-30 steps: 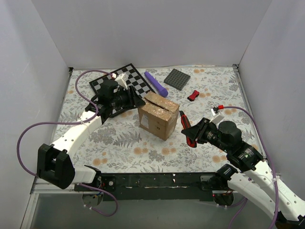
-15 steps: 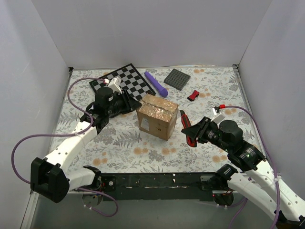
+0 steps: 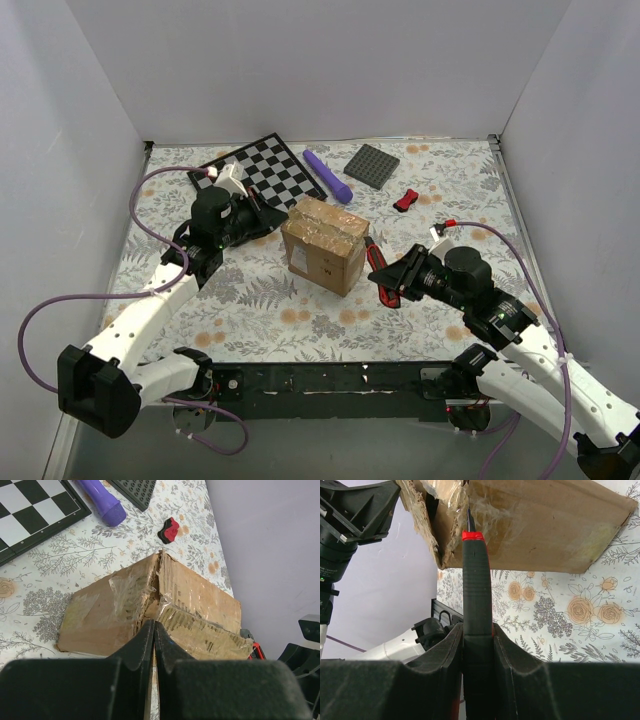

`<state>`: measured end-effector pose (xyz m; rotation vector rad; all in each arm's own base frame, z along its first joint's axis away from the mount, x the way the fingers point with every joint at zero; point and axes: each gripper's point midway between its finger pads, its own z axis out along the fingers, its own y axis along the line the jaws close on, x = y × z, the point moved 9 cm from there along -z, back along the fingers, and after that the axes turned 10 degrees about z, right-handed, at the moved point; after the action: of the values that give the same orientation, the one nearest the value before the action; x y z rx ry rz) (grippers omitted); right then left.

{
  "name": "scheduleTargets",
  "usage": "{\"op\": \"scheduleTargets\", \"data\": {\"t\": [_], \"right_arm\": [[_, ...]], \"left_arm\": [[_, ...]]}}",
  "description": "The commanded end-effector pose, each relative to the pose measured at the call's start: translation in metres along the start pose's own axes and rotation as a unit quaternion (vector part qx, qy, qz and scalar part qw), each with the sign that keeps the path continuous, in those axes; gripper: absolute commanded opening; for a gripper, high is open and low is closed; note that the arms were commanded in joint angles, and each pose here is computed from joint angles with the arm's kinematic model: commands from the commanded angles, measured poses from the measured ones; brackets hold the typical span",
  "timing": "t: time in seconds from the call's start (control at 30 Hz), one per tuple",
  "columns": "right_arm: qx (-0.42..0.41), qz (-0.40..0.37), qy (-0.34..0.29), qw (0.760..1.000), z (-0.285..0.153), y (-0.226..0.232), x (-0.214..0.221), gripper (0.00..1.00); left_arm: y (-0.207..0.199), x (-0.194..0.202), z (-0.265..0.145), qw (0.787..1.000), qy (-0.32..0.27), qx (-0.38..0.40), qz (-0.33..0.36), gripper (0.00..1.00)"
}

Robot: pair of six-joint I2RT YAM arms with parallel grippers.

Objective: Unpack the express box

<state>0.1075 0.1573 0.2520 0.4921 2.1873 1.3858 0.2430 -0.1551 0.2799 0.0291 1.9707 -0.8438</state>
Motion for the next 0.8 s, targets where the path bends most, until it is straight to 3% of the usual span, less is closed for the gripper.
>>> {"op": "scheduleTargets", "data": {"t": [0.0,0.23,0.5,0.63,0.77], "right_arm": [[-0.056,-0.004,-0.014,0.998,-0.005,0.023,-0.006,0.01],[-0.05,0.002,-0.018,0.999,-0.002,0.019,-0.006,0.01],[-0.042,0.003,-0.028,0.999,0.0,0.018,-0.01,0.01],[-0.038,0.005,-0.03,0.999,0.002,0.015,-0.01,0.01],[-0.039,0.011,-0.024,0.999,0.005,0.013,-0.01,0.01]], "left_arm": [[0.001,-0.002,-0.002,1.0,-0.014,-0.009,0.009,0.0],[0.001,0.0,0.008,1.0,0.011,0.003,0.006,0.42],[0.007,0.011,0.014,0.999,0.031,-0.002,-0.006,0.61],[0.006,0.013,0.015,0.999,0.039,0.013,-0.002,0.65],[0.006,0.019,0.017,0.998,0.053,0.033,-0.002,0.49]]}}
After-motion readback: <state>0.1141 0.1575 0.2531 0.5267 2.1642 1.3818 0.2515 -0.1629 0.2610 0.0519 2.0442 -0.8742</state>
